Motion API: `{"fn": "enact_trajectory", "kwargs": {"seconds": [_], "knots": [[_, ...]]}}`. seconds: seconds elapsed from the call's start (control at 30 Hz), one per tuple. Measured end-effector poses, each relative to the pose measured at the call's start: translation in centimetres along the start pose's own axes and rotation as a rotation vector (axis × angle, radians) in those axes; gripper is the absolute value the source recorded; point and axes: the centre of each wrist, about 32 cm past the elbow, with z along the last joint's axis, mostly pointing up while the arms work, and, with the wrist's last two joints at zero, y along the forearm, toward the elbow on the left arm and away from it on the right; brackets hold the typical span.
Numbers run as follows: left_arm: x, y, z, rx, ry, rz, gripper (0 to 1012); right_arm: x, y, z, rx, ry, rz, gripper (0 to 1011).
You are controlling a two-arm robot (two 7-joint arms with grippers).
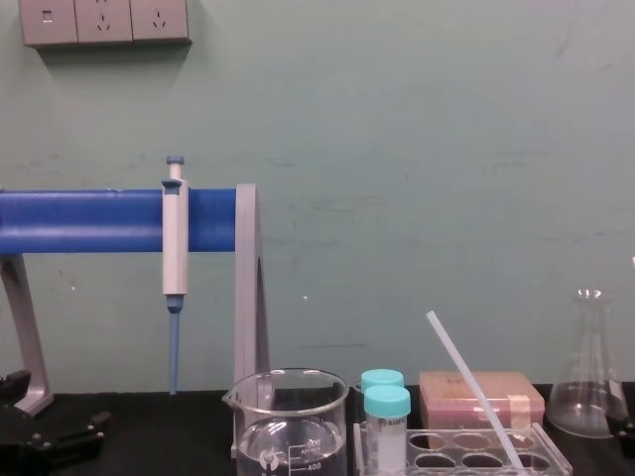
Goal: Pick up the stirring rod with one hand, then place it down.
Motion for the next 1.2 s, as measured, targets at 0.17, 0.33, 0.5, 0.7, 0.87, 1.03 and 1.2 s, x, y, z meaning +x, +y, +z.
{"fn": "enact_trajectory", "kwargs": {"seconds": [0.17, 0.33, 0.5, 0.7, 0.87, 1.03, 1.2], "knots": [[0.0, 0.0, 0.0, 0.0, 0.0, 0.0, 1000, 0.0, 0.0, 0.0, 0.0, 0.0, 0.0, 1003], [0.0, 0.0, 0.0, 0.0, 0.0, 0.0, 1000, 0.0, 0.0, 0.0, 0.0, 0.0, 0.0, 1003], [0.0, 0.0, 0.0, 0.0, 0.0, 0.0, 1000, 0.0, 0.0, 0.0, 0.0, 0.0, 0.0, 1003], [0.0, 0.0, 0.0, 0.0, 0.0, 0.0, 1000, 0.0, 0.0, 0.0, 0.0, 0.0, 0.0, 1003], [0.0, 0.0, 0.0, 0.0, 0.0, 0.0, 1000, 0.0, 0.0, 0.0, 0.0, 0.0, 0.0, 1003], [0.0, 0.0, 0.0, 0.0, 0.0, 0.0, 1000, 0.0, 0.0, 0.0, 0.0, 0.0, 0.0, 1003], [0.0, 0.0, 0.0, 0.0, 0.0, 0.0, 1000, 0.0, 0.0, 0.0, 0.0, 0.0, 0.0, 1003]]}}
